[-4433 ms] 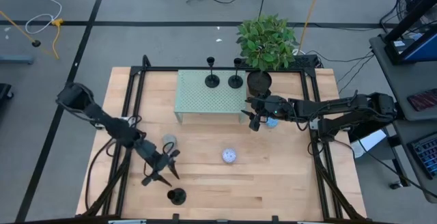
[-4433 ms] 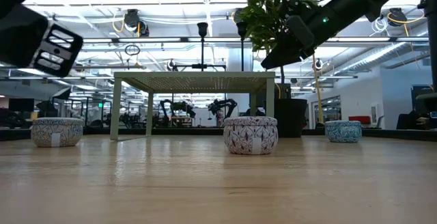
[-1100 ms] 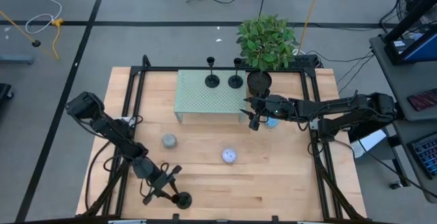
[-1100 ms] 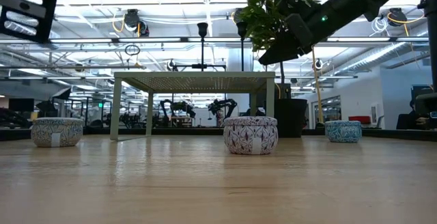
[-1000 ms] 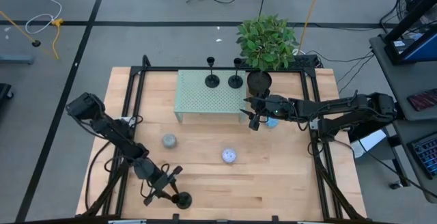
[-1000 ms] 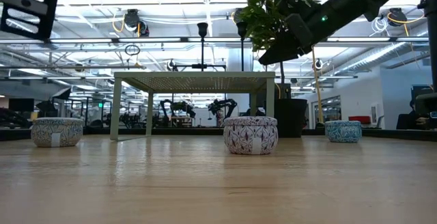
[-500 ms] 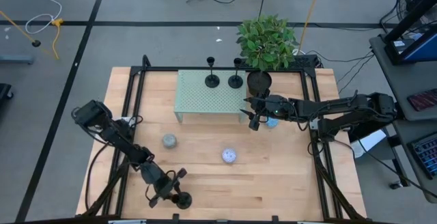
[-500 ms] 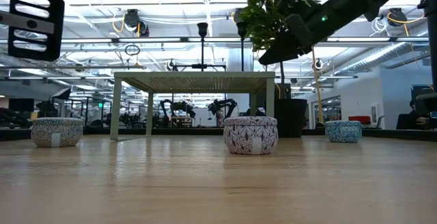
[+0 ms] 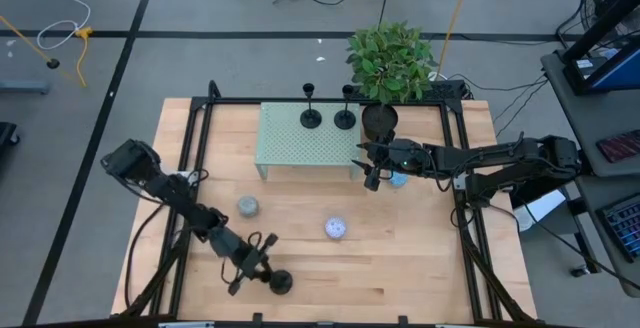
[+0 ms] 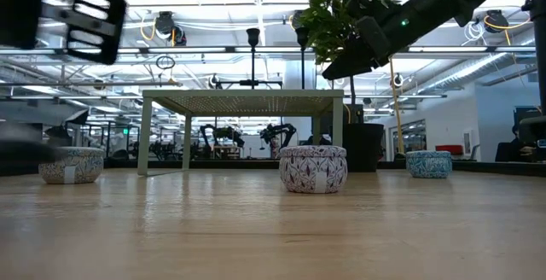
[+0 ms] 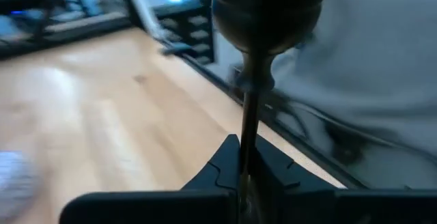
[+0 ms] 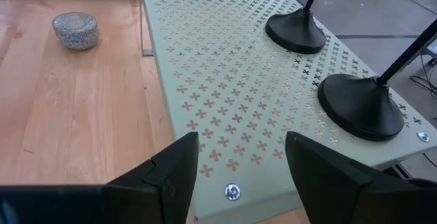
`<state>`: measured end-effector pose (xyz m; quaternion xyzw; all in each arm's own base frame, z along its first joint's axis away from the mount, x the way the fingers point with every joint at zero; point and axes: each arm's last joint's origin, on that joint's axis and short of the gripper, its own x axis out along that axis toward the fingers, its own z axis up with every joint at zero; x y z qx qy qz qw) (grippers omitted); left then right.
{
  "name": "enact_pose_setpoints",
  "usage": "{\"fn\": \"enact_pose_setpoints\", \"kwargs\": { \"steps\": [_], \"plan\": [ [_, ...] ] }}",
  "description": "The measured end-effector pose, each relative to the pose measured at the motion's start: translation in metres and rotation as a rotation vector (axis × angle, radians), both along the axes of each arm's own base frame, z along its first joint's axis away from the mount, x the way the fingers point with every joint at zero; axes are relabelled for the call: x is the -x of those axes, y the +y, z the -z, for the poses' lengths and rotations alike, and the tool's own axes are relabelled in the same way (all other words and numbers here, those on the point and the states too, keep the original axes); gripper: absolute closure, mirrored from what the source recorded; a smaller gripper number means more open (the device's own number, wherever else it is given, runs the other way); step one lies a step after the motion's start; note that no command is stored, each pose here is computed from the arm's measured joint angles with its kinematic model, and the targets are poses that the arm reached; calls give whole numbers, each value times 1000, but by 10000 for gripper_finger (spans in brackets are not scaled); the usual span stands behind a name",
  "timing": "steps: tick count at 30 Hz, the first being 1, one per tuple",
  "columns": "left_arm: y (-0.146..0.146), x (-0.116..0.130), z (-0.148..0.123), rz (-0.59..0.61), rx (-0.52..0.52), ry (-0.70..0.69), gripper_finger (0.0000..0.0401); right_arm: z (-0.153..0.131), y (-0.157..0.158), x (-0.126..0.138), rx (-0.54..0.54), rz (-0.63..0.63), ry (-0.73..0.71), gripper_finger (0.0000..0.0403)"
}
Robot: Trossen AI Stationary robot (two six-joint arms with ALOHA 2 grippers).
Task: Pick & Place candle stick holders
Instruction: Put the black candle holder on the shelf aligned with the other black candle holders
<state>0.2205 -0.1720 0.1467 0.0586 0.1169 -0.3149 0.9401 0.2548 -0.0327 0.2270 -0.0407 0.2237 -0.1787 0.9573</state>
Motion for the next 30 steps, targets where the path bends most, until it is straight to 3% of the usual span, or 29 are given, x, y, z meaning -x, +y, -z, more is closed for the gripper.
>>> {"fn": "enact_pose_setpoints", "kwargs": {
  "steps": [8,15,20,25,30],
  "plan": [
    [44,-8,-53,-213,47,-179,387,0,0,0,0,0,0,190],
    [104,2,-89,-711,52,-198,383,0,0,0,-2,2,-1,190],
    [137,12,-109,-827,140,-254,387,0,0,0,-2,2,-1,190],
    [165,19,-128,-963,37,-300,387,0,0,0,-1,2,-1,190],
    [203,17,-140,-1155,-59,-174,387,0,0,0,-1,2,0,190]
  ]
}}
